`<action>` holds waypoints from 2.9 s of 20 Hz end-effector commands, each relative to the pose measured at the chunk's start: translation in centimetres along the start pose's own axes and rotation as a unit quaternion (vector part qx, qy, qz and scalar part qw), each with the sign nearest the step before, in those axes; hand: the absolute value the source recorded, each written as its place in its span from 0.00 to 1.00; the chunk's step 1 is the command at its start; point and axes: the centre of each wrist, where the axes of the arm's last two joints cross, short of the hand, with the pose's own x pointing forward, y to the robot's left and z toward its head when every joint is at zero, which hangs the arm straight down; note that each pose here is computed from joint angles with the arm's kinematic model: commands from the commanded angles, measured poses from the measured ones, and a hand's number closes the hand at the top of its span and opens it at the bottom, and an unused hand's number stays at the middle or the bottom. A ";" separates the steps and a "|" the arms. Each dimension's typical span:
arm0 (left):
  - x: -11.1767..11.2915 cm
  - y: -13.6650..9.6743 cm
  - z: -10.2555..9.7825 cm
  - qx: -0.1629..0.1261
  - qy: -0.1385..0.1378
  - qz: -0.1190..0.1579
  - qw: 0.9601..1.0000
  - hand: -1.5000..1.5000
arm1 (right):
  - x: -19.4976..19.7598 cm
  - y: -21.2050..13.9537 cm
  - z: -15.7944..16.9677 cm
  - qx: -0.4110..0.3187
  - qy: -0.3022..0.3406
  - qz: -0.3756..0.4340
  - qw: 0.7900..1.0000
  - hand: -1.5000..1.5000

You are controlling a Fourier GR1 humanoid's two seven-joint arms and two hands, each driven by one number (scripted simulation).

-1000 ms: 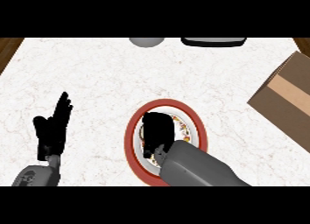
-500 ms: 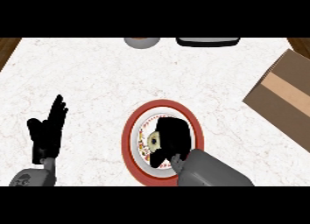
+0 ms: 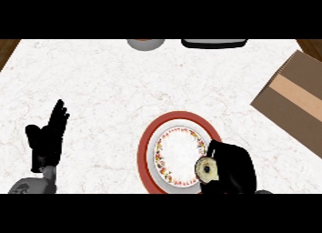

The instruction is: Pick the cupcake from the plate and place it in the cardboard box

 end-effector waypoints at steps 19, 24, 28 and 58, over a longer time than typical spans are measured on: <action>-0.1 -0.1 0.8 0.005 -0.002 0.003 1.000 0.50 | -3.9 -18.2 11.0 -0.260 0.042 -0.036 0.964 1.00; 2.1 -0.7 0.2 -0.007 -0.008 -0.001 1.000 0.50 | -5.5 -21.5 8.4 -0.303 0.060 -0.041 0.950 1.00; -1.0 -0.7 0.6 -0.008 -0.004 -0.001 1.000 0.50 | -8.0 -23.7 6.3 -0.308 0.059 -0.067 0.947 1.00; -0.2 -0.2 -0.7 -0.010 -0.005 -0.005 1.000 0.50 | -26.1 -17.7 -12.7 -0.276 0.041 -0.270 0.921 0.00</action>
